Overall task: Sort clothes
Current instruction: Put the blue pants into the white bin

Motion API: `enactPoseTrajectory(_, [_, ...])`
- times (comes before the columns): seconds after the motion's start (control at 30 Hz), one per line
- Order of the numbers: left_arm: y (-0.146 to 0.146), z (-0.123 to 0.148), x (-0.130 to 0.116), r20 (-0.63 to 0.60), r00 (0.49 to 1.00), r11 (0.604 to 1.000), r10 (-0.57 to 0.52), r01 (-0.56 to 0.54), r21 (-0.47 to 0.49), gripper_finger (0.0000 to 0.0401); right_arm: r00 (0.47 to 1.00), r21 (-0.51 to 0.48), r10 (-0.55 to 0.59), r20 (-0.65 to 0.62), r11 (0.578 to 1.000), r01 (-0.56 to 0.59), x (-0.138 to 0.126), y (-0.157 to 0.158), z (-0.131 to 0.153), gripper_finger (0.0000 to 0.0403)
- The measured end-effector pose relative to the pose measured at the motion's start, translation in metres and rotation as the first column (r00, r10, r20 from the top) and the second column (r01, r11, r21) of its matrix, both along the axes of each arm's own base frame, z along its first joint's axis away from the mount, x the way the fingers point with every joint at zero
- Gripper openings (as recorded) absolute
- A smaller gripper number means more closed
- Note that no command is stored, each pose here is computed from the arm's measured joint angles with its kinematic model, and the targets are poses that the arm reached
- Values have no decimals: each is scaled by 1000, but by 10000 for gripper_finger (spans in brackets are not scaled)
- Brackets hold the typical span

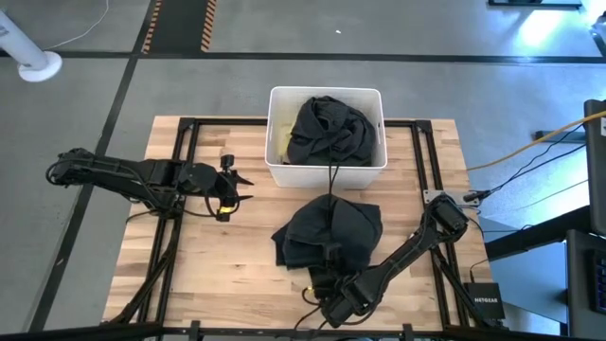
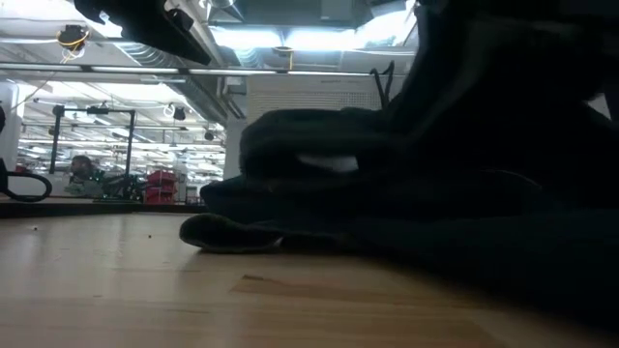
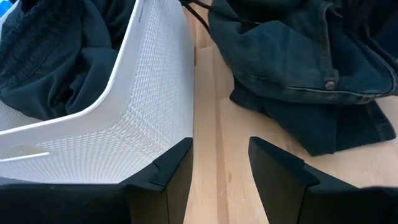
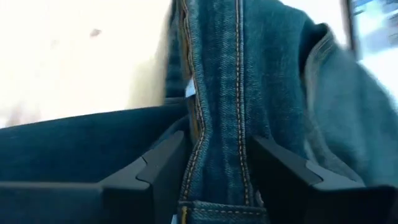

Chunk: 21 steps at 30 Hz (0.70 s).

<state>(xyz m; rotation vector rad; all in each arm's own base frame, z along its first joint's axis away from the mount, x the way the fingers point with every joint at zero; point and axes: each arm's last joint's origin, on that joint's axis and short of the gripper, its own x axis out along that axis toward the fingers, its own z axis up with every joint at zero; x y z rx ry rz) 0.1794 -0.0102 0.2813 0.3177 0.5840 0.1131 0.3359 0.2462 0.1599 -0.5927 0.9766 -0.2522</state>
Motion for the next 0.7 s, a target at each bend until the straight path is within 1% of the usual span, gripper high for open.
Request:
enactPoseTrajectory(0.13, [0,0,0,5,1000,1000,2,-2,-4,153,1000,-112,13,22,994,-10,2,-5,2,197])
enactPoseTrajectory(0.23, [0,2,1,29,1000,1000,3,-3,-8,153,1000,-182,17,-11,983,-19,3,-12,2,197])
enactPoseTrajectory(0.3, [0,2,1,29,1000,1000,5,-4,-11,153,1000,-186,10,-28,982,-15,4,-16,2,197])
enactPoseTrajectory(0.43, [0,2,1,22,1000,1000,5,-4,-9,153,998,-105,23,-52,994,-28,7,-15,1,197])
enactPoseTrajectory(0.5, [0,2,1,23,1000,1000,4,-4,-9,153,997,-84,29,-69,996,-35,6,-14,0,197])
enactPoseTrajectory(0.57, [0,2,1,23,1000,1000,4,-3,-8,153,996,-92,29,-85,995,-37,5,-15,-1,197])
enactPoseTrajectory(0.7, [0,2,1,23,1000,1000,3,-3,-7,153,994,-168,9,-113,985,-28,1,-23,-6,197])
